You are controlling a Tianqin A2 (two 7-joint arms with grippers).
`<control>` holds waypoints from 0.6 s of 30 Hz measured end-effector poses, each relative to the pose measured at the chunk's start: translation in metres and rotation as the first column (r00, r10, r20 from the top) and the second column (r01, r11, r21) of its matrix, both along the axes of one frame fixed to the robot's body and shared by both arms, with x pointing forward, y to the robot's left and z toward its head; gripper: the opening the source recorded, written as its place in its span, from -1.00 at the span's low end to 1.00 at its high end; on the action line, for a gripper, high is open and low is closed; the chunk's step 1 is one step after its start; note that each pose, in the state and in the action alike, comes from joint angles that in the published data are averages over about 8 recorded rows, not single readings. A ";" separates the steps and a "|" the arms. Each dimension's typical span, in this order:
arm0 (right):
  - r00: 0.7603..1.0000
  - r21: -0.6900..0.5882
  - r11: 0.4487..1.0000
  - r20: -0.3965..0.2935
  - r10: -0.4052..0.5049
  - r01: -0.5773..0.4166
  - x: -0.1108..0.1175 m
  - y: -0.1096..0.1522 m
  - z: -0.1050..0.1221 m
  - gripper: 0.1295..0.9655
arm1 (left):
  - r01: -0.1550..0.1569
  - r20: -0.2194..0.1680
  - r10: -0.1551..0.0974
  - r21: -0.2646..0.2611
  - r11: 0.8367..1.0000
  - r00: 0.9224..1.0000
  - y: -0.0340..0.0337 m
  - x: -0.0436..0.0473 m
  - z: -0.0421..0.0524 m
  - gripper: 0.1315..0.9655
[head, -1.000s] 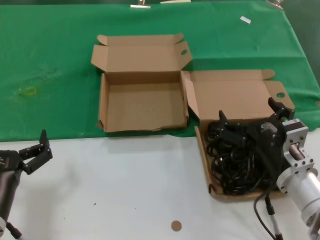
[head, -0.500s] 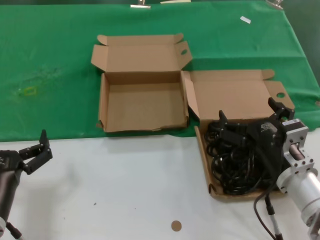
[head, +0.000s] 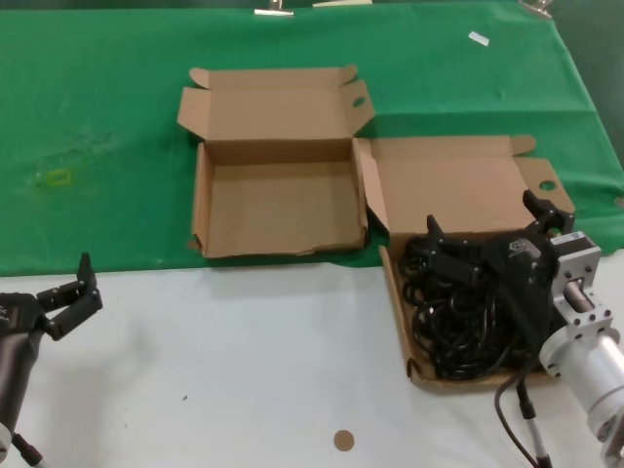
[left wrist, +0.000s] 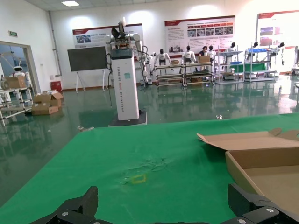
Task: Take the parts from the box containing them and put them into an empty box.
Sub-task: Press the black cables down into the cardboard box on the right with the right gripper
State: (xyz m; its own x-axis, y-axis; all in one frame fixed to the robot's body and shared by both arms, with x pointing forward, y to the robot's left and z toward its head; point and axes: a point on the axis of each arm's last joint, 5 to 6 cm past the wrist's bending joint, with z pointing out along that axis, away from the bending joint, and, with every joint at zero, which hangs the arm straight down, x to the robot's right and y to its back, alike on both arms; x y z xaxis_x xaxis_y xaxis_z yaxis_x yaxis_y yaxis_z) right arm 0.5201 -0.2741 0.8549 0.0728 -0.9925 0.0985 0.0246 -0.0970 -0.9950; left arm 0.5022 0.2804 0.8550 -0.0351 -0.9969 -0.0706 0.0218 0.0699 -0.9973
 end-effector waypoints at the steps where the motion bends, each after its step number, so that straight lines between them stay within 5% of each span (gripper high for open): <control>1: 1.000 0.000 1.000 0.000 0.000 0.000 0.000 0.000 0.000 1.00 | 0.000 0.000 0.000 0.000 1.000 1.000 0.0000 0.0000 0.0000 1.00; 18: 1.000 0.000 1.000 0.000 0.000 0.000 0.000 0.000 0.000 1.00 | 0.000 0.000 0.000 0.000 1.000 1.000 0.0000 0.0000 0.0000 1.00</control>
State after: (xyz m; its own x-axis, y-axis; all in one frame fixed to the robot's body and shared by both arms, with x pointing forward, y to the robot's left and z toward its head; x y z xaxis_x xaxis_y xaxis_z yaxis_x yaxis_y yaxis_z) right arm 0.5201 -0.2741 0.8549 0.0728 -0.9925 0.0985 0.0246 -0.0970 -0.9950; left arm 0.5022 0.2804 0.8550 -0.0351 -0.9969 -0.0706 0.0218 0.0699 -0.9973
